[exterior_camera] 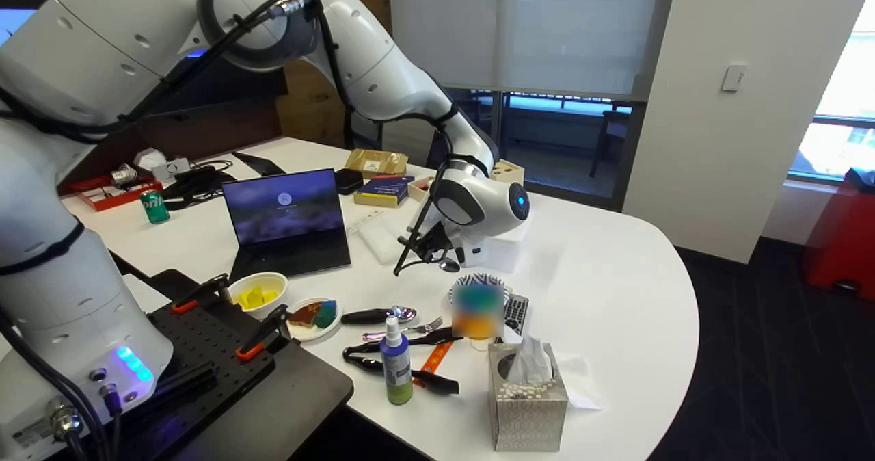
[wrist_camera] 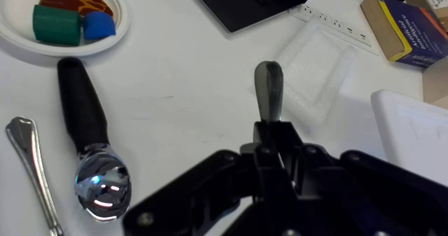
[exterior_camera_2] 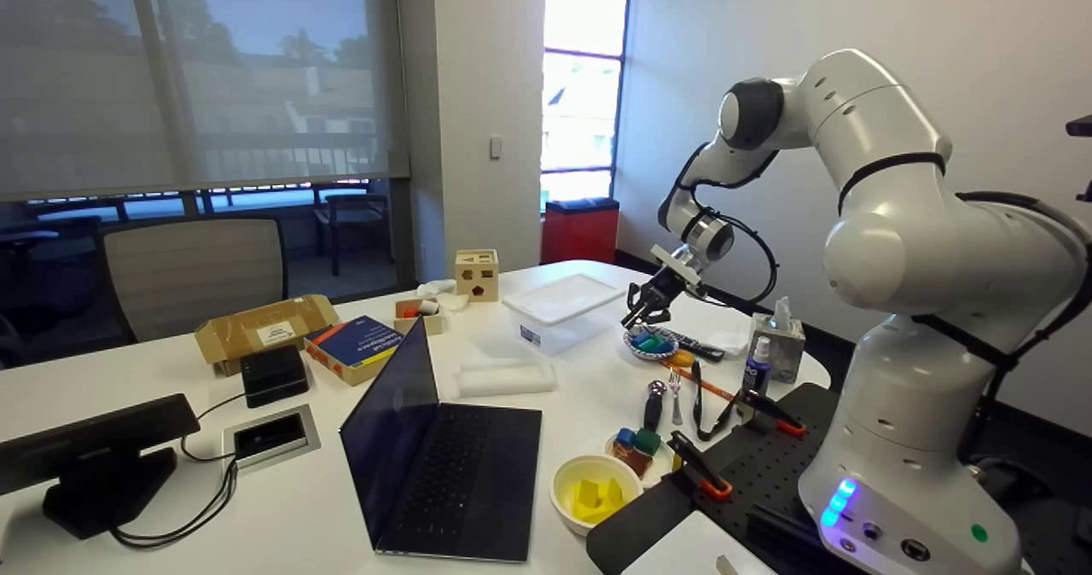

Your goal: Use the silver spoon to stir the blocks in the bowl.

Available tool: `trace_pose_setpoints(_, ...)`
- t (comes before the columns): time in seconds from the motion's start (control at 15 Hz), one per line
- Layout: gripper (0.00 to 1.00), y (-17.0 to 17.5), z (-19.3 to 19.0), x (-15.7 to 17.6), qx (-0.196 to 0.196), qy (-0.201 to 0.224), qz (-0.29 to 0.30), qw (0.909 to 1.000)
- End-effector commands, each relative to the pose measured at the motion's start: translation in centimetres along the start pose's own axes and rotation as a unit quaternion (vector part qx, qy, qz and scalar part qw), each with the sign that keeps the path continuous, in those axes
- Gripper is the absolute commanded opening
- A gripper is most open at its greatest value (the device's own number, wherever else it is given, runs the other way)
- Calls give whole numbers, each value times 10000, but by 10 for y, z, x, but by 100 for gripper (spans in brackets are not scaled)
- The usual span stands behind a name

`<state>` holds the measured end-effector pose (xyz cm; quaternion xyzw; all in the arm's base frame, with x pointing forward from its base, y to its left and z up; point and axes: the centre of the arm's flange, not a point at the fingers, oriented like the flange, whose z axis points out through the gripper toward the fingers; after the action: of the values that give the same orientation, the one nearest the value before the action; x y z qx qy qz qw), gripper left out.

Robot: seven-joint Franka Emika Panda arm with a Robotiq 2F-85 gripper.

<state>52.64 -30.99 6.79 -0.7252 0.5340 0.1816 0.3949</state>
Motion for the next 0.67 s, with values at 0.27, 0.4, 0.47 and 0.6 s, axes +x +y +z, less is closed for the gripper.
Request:
trace_pose_setpoints(0.27, 3, -2, -1, 54, 491, -427, 186, 9977)
trace_pose_setpoints(0.4, 3, 5, -1, 64, 622, -502, 280, 9964)
trace_pose_setpoints(0.47, 3, 9, -1, 68, 685, -534, 339, 9956)
trace_pose_setpoints(0.6, 3, 19, 1, 78, 787, -600, 485, 9939)
